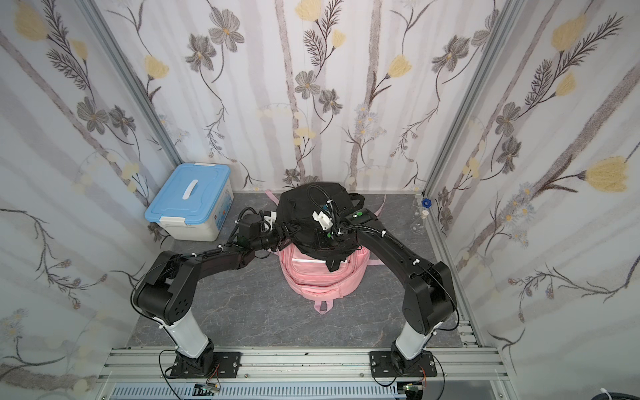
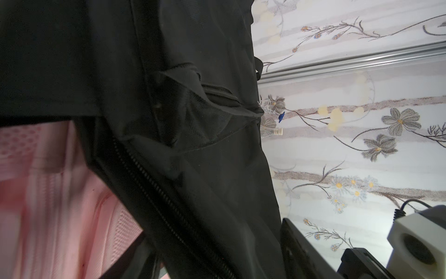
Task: Zip up the backpack
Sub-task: Zip the zipper on the backpack.
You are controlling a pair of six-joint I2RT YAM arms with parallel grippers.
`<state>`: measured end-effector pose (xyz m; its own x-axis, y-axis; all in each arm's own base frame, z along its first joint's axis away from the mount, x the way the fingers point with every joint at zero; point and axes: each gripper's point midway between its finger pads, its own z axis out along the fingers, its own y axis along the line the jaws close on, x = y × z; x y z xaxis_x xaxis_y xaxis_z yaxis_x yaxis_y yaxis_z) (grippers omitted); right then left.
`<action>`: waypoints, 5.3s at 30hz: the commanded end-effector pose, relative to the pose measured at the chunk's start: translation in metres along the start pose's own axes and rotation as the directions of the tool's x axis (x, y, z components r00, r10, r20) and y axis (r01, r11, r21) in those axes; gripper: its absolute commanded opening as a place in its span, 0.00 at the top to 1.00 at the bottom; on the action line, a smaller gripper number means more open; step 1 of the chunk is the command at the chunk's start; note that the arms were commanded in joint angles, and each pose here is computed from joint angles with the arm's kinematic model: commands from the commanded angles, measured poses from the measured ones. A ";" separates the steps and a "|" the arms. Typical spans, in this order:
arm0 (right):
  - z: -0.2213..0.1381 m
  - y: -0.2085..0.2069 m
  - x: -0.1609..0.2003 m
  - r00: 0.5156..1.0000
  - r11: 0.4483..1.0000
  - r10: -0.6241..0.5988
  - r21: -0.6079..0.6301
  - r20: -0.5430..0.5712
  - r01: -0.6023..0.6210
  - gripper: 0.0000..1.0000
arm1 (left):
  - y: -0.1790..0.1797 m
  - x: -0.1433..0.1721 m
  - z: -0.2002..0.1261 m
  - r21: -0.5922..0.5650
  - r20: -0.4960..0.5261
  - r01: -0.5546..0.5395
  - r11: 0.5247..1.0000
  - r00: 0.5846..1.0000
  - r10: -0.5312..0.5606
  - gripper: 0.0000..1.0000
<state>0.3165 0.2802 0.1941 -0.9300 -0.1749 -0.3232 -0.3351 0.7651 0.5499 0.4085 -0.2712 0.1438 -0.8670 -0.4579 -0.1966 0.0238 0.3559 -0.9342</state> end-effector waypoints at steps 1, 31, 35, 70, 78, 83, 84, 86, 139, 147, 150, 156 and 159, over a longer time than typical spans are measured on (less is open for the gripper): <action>-0.004 0.007 -0.001 1.000 1.000 -0.003 -0.027 0.004 0.003 1.00 | -0.023 -0.009 0.002 0.139 0.015 -0.027 0.990 1.000 0.025 0.39; 0.031 0.042 -0.005 0.997 0.998 -0.068 -0.016 -0.021 0.068 1.00 | -0.045 0.003 -0.004 0.199 0.008 -0.068 0.978 0.998 0.068 1.00; 0.024 0.035 -0.007 0.998 0.998 -0.060 -0.005 -0.013 0.060 1.00 | -0.037 0.002 -0.013 0.142 0.038 -0.084 0.986 0.996 0.079 1.00; -0.014 0.003 0.008 1.000 1.000 0.005 -0.012 0.005 -0.005 1.00 | -0.054 0.046 -0.035 0.090 0.088 -0.033 0.995 0.996 0.025 0.05; -0.016 0.004 0.003 1.000 1.000 0.005 -0.029 0.012 -0.005 1.00 | -0.042 0.049 -0.008 0.083 0.036 0.030 0.996 0.999 -0.034 0.05; -0.013 0.009 0.000 1.000 0.998 0.016 -0.067 0.001 -0.016 1.00 | -0.038 0.048 0.006 0.112 0.020 0.051 0.992 0.998 -0.054 0.04; -0.013 0.011 0.000 1.000 0.997 0.016 -0.073 0.000 -0.016 1.00 | -0.038 0.047 0.007 0.118 0.019 0.050 0.992 0.998 -0.053 0.04; -0.015 0.012 0.000 1.000 0.997 0.019 -0.079 -0.003 -0.019 1.00 | -0.040 0.043 0.009 0.140 0.026 0.044 0.989 0.999 -0.048 0.05; 0.054 0.080 -0.047 0.992 0.984 -0.080 -0.154 0.095 0.094 1.00 | -0.060 0.042 0.014 0.269 0.003 0.006 0.963 1.000 -0.007 1.00; 0.025 0.059 -0.036 0.995 0.990 -0.067 -0.119 0.076 0.076 1.00 | -0.053 0.046 0.013 0.199 0.003 -0.021 0.980 1.000 0.020 0.17; 0.013 0.051 -0.025 0.997 0.993 -0.057 -0.101 0.060 0.063 1.00 | -0.048 0.043 0.011 0.194 0.011 -0.019 0.981 1.000 0.017 0.08; 0.002 0.036 -0.010 0.999 0.996 -0.030 -0.080 0.033 0.033 1.00 | -0.041 0.010 0.006 0.270 0.041 0.054 0.961 0.997 -0.067 0.05; -0.001 0.034 -0.009 0.999 0.996 -0.025 -0.079 0.037 0.028 1.00 | -0.043 -0.004 0.010 0.321 0.039 0.075 0.944 0.995 -0.093 0.05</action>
<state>0.3164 0.3057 0.2088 -0.9224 -0.1633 -0.3500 -0.3511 0.7321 0.5837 0.4123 -0.2880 0.1507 -0.8318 -0.5409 -0.1244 0.0432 0.1605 -0.9861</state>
